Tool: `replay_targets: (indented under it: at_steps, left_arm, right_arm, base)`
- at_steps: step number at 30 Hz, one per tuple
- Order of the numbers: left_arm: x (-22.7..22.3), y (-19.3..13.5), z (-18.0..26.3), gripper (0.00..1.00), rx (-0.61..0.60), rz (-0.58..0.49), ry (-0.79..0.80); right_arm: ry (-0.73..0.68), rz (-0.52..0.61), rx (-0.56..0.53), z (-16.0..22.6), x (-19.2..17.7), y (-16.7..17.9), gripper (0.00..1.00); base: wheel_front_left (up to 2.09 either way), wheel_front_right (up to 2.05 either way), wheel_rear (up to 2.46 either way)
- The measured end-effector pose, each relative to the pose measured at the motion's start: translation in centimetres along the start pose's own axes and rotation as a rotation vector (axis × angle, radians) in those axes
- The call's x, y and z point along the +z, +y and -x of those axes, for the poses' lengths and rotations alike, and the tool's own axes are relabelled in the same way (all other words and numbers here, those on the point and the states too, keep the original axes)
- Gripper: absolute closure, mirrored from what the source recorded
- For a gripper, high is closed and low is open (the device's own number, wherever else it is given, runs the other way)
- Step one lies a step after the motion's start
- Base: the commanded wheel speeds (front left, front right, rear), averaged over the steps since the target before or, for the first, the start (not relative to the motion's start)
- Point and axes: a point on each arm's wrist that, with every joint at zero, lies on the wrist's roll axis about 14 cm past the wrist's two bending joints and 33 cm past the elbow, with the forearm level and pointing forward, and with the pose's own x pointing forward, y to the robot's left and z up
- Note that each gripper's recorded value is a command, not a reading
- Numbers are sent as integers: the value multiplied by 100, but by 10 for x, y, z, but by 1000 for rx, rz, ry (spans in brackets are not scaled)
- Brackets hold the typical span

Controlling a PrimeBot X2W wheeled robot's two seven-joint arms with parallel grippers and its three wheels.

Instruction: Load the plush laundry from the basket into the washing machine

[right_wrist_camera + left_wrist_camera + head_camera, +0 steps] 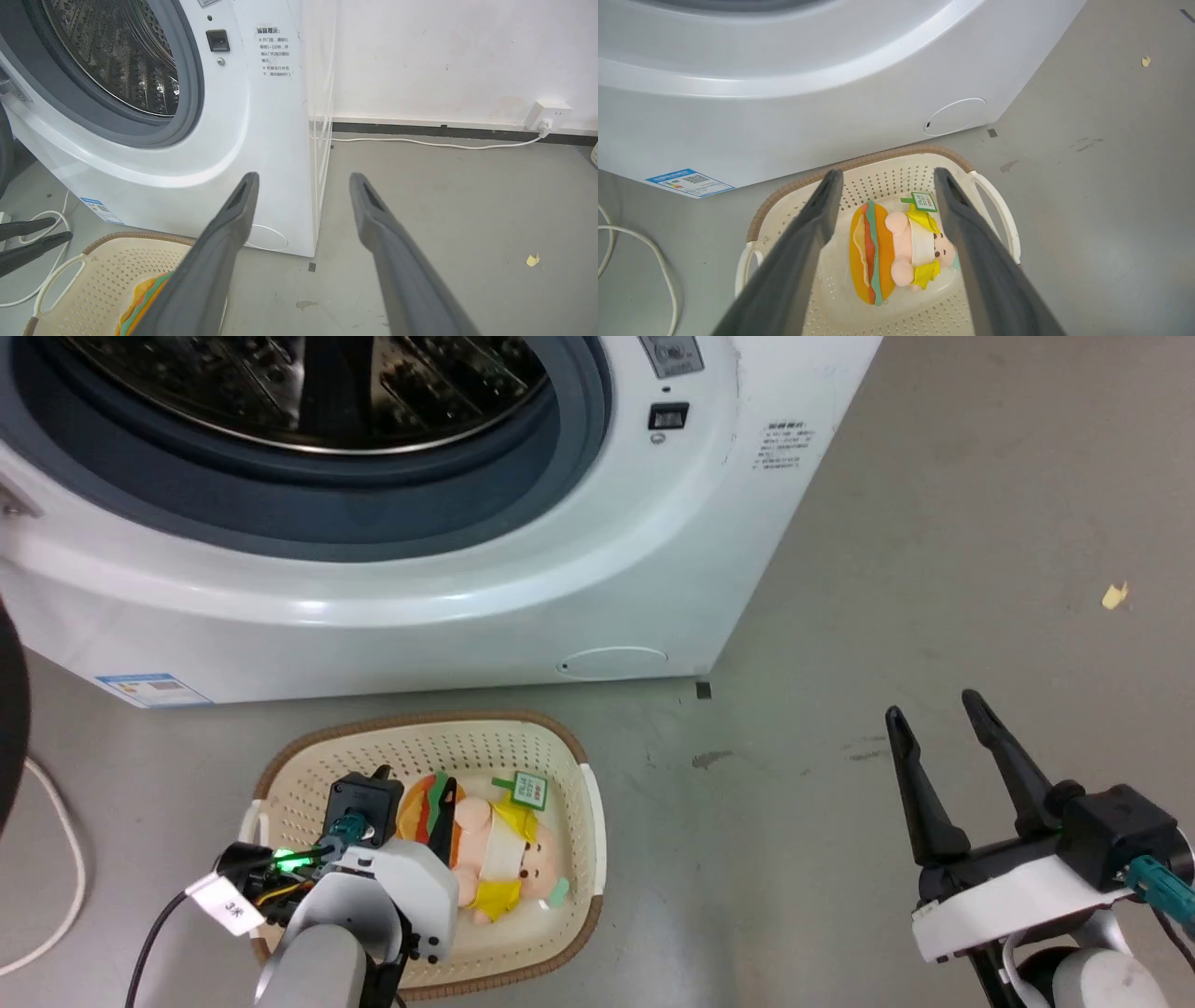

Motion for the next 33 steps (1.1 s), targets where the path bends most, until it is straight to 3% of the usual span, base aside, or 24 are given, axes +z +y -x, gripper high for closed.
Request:
replay_targets:
  at_steps: [16,22,33]
  left_arm:
    - [-80,-3,-50,0,-84,-44,309]
    - [-95,5,-67,0,-63,-10,355]
    - [-143,2,-87,0,-102,-47,513]
  right_arm:
    - [50,-50,-32,-18,-30,-12,0]
    - [64,-58,-45,-24,-40,-16,0]
    - [102,-74,-68,-31,-62,-24,0]
  base:
    - [0,0,0]
    - [0,0,0]
    - [0,0,0]
